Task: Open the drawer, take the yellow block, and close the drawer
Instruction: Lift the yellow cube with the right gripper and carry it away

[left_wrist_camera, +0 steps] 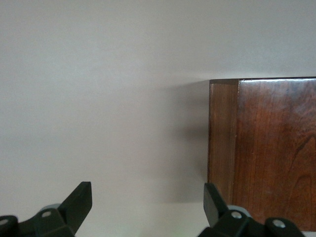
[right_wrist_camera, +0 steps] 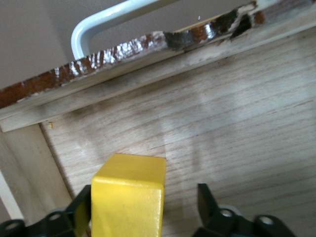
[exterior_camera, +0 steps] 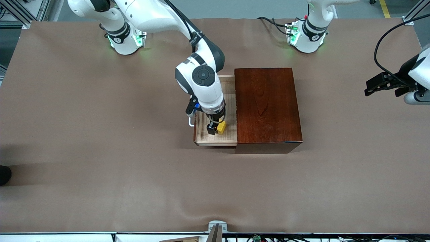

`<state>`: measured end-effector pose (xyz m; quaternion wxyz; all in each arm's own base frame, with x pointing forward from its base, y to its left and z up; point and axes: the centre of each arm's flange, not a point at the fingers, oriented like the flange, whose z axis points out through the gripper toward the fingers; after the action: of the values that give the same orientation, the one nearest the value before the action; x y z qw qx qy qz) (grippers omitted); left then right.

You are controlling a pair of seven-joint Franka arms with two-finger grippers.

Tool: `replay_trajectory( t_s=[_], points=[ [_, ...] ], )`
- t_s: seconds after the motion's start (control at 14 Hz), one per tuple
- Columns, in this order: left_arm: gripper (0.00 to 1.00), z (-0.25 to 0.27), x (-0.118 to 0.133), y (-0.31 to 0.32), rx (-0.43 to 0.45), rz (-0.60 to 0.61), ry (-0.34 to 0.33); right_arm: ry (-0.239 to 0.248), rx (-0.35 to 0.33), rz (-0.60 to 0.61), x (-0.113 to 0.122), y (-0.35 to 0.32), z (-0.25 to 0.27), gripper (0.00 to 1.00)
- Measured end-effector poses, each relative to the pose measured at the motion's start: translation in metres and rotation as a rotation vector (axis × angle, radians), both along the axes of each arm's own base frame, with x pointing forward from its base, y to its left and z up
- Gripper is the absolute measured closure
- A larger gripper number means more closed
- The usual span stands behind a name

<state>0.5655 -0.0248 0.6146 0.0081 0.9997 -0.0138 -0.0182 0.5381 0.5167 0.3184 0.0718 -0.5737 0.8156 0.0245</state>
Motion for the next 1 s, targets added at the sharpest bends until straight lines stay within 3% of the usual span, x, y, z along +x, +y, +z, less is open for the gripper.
replay_trajectory(
  t_s=[0.14, 0.57, 1.0],
  points=[
    [0.0, -0.004, 0.002, -0.001, 0.0, -0.002, 0.008, -0.003, 0.001, 0.001, 0.001, 0.0, 0.001, 0.43],
    [0.0, -0.009, 0.001, -0.001, 0.001, -0.002, 0.034, -0.03, 0.017, 0.02, 0.008, -0.001, 0.02, 0.44],
    [0.0, -0.011, 0.0, 0.003, 0.001, 0.004, 0.044, -0.015, 0.02, 0.125, 0.016, -0.043, 0.126, 0.44]
  ],
)
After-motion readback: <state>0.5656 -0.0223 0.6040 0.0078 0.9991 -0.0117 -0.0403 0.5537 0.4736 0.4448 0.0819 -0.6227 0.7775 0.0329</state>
